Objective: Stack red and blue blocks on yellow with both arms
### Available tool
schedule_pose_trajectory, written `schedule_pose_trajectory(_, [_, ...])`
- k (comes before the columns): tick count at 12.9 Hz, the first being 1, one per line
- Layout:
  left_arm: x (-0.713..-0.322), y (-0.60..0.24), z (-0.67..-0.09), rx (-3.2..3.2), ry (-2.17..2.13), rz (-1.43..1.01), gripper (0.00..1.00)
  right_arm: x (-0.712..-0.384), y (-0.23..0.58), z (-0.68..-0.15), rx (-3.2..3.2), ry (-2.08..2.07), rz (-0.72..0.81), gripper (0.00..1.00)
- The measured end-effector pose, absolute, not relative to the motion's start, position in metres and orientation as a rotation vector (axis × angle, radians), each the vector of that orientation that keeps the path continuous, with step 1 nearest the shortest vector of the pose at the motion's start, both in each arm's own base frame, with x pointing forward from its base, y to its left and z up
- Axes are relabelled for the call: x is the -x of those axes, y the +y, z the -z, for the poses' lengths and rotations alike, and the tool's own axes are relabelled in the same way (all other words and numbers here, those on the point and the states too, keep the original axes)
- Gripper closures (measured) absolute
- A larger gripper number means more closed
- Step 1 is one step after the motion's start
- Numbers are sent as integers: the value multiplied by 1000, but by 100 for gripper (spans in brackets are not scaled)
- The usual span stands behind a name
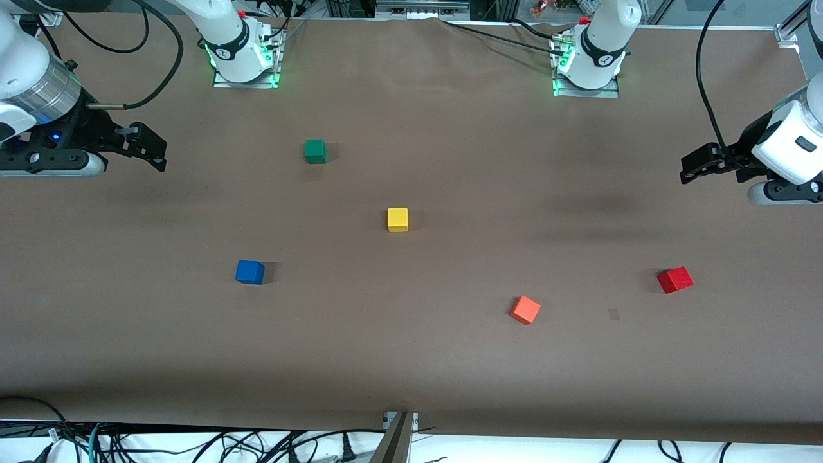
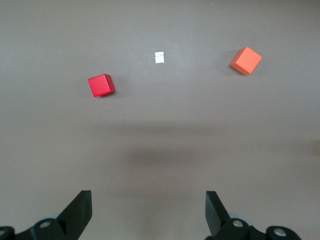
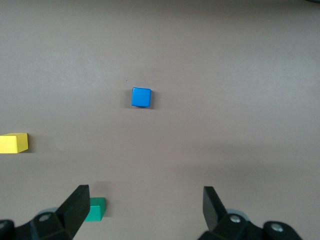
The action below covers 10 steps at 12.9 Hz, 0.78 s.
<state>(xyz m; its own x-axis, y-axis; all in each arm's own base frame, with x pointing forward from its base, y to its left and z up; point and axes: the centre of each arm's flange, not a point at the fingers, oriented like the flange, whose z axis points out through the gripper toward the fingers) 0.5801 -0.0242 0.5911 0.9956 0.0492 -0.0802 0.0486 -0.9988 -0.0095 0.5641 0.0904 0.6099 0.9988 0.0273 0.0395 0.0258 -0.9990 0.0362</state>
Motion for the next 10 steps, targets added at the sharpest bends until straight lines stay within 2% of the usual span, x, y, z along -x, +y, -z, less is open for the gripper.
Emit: schedule_pose_trajectory(10, [-581,-23,-589,3130,-80,-134,0,-564,90,-610,-3105,41,-62,0])
